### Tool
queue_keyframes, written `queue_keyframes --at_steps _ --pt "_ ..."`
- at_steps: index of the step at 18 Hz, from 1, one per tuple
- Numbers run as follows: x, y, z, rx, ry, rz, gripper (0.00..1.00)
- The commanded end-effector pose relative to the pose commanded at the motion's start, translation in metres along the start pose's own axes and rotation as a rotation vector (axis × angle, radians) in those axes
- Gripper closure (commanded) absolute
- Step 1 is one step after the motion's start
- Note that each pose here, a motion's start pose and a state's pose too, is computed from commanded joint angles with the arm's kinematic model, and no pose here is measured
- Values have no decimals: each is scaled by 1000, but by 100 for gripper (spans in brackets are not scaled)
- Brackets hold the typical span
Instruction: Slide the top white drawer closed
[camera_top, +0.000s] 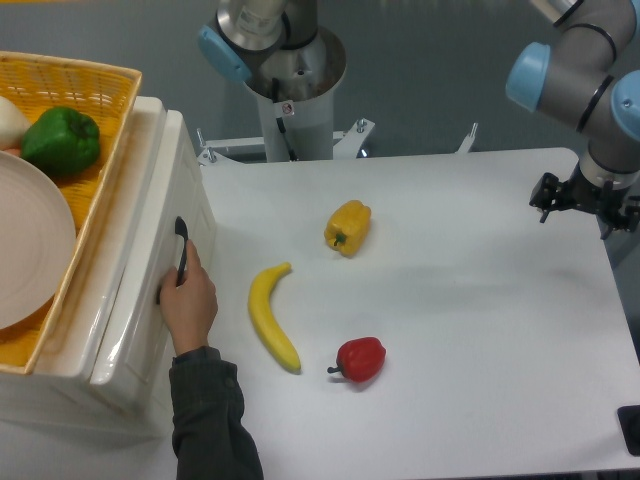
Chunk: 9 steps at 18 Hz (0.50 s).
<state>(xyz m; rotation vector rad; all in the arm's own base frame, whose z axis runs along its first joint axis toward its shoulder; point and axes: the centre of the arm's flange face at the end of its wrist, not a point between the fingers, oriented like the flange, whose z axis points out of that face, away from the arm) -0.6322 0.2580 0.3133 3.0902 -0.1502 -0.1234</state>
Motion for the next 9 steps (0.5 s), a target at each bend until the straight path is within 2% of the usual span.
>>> queue_keyframes --at_steps 5,9 --pt "-7 1 7 1 5 205 0" --pt "-8 0 11 4 9 217 0"
